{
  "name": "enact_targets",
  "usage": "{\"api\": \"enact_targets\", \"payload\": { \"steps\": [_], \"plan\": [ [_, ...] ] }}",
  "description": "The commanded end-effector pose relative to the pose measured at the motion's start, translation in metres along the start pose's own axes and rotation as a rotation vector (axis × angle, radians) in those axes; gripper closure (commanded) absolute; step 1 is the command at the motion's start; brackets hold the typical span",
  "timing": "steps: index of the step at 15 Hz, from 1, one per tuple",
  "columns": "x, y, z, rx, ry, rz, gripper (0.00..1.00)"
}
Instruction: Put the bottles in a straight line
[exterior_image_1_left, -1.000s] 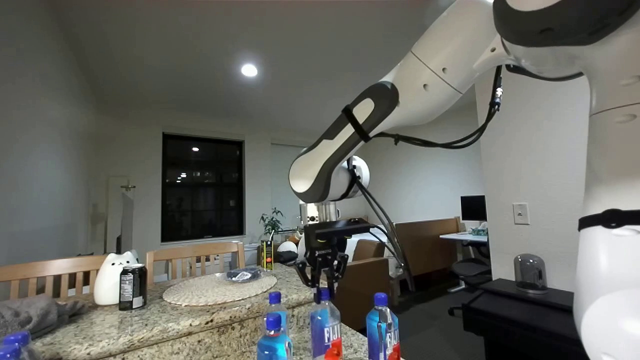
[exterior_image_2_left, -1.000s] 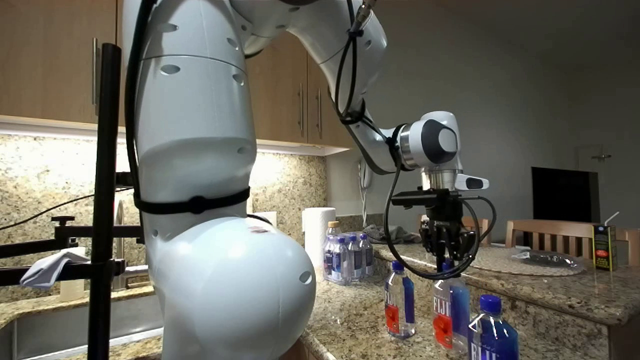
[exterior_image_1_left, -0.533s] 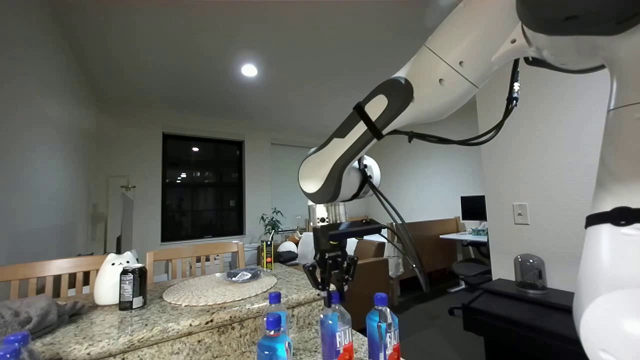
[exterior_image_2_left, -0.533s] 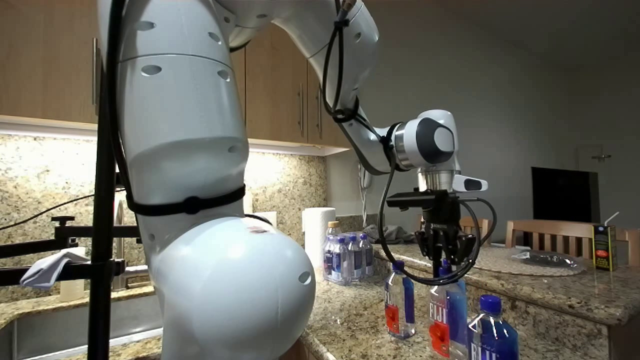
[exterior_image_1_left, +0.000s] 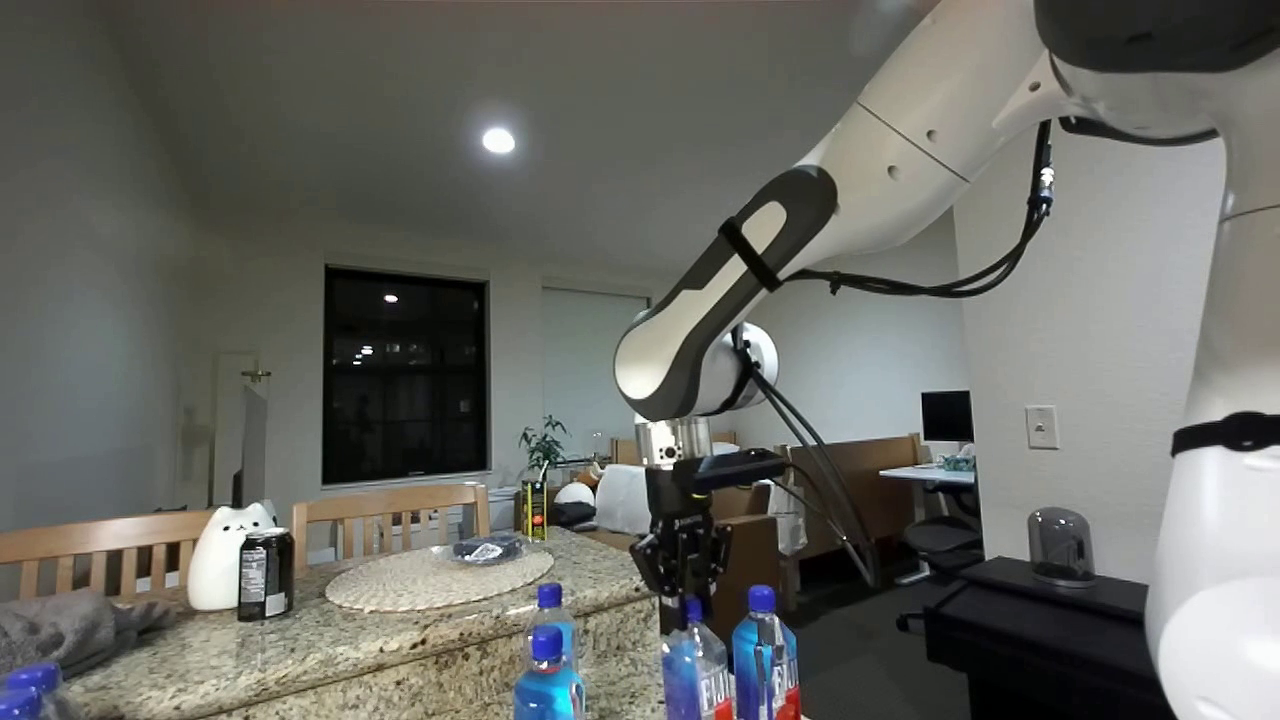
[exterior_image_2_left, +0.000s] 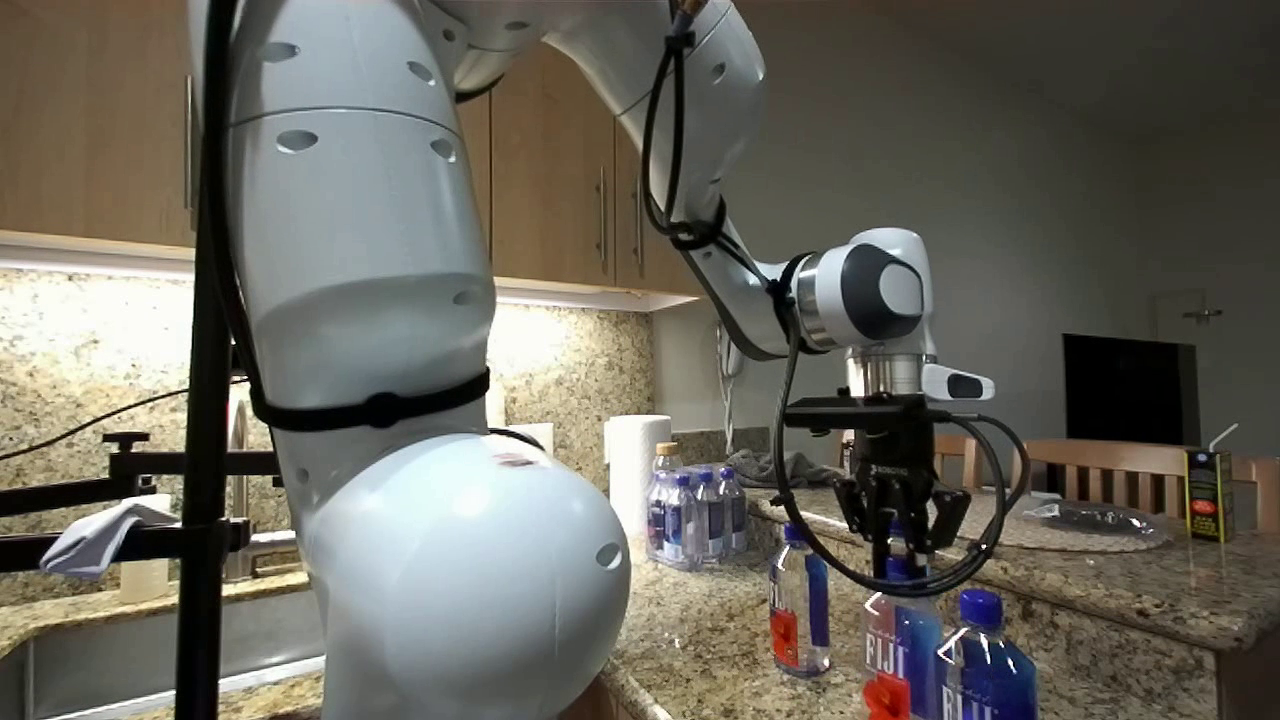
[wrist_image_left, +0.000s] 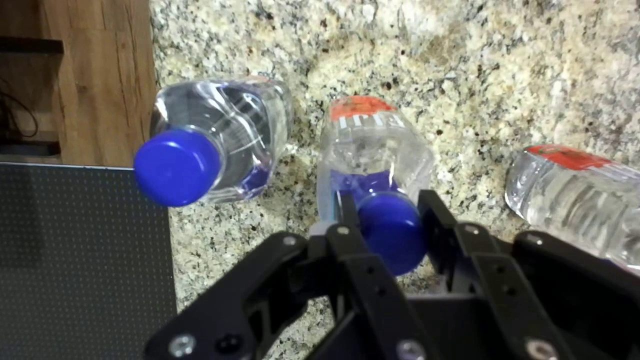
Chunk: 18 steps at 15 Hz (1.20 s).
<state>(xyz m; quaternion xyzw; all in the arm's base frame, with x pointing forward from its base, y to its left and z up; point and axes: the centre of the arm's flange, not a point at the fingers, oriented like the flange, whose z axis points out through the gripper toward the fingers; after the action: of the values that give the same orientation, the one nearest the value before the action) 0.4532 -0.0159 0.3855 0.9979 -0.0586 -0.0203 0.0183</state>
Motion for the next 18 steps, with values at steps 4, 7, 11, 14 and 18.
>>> {"api": "enact_targets", "payload": {
  "steps": [4, 7, 11, 14, 18],
  "plan": [
    [-0.004, 0.016, 0.008, -0.01, 0.011, -0.038, 0.85],
    [-0.005, 0.014, 0.009, -0.02, -0.007, -0.049, 0.85],
    [-0.012, 0.009, 0.008, -0.029, -0.015, -0.058, 0.85],
    [-0.018, 0.006, 0.004, -0.03, -0.004, -0.049, 0.85],
    [-0.026, 0.003, 0.005, -0.033, 0.023, -0.02, 0.85]
  ]
}}
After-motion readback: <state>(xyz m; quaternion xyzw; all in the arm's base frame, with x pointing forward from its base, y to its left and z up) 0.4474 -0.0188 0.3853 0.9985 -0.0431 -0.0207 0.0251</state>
